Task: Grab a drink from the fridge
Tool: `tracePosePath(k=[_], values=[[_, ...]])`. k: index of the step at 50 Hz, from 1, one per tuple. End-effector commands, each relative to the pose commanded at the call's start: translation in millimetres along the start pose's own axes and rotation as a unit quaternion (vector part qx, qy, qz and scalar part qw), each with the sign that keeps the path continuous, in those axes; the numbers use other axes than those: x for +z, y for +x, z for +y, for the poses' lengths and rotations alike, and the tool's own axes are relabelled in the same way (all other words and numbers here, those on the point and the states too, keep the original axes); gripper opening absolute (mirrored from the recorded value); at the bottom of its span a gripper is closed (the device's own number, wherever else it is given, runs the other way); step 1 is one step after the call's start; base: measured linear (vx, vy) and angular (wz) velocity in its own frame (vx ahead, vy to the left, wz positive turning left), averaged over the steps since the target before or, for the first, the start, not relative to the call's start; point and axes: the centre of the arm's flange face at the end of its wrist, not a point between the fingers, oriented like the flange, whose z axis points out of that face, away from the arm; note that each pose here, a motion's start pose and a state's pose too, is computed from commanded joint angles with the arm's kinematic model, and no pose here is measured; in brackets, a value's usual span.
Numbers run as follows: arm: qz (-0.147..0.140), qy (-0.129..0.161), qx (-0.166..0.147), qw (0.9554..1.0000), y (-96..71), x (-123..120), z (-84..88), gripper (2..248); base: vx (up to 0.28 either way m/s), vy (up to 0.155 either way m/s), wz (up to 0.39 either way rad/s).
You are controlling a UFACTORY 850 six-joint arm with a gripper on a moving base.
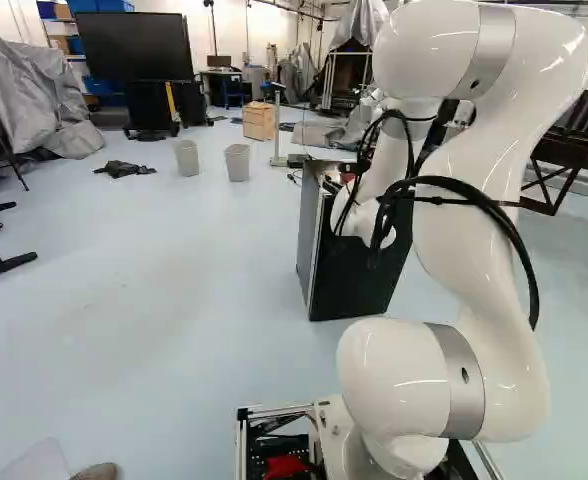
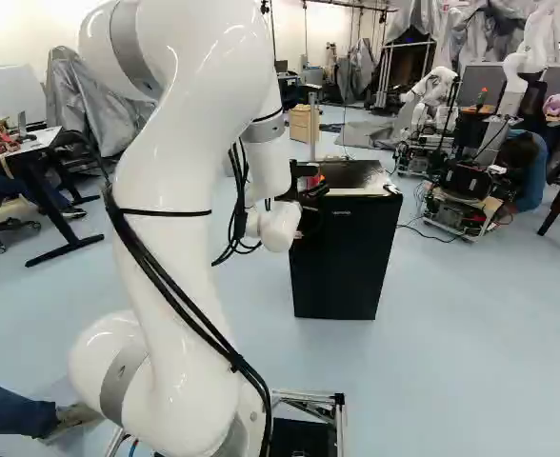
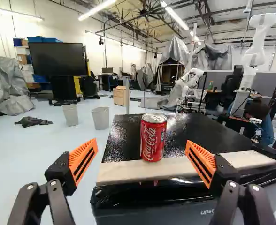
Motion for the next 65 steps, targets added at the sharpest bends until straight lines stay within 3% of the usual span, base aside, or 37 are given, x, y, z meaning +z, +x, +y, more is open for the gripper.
tracePosePath(k=[31,51,52,56,57,61,62,65], values=[[-0.047,-0.016,-0.003,0.9987,-26.7,59.8,25.3,247,0.0,0.0,0.0],[-0.048,-0.016,-0.004,0.9987,-31.7,74.9,28.0,247,0.0,0.0,0.0],[-0.048,-0.016,-0.004,0.9987,-31.7,74.9,27.7,234,0.0,0.0,0.0],[-0.048,-0.014,-0.004,0.9987,-31.5,74.8,25.9,234,0.0,0.0,0.0],[-0.048,-0.014,-0.004,0.9987,-31.5,74.7,25.4,198,0.0,0.0,0.0],[-0.048,-0.012,-0.004,0.9987,-31.3,74.5,23.5,198,0.0,0.0,0.0],[-0.048,-0.012,-0.004,0.9988,-31.3,74.5,23.3,160,0.0,0.0,0.0],[-0.048,-0.012,-0.004,0.9988,-31.3,74.4,22.7,160,0.0,0.0,0.0]])
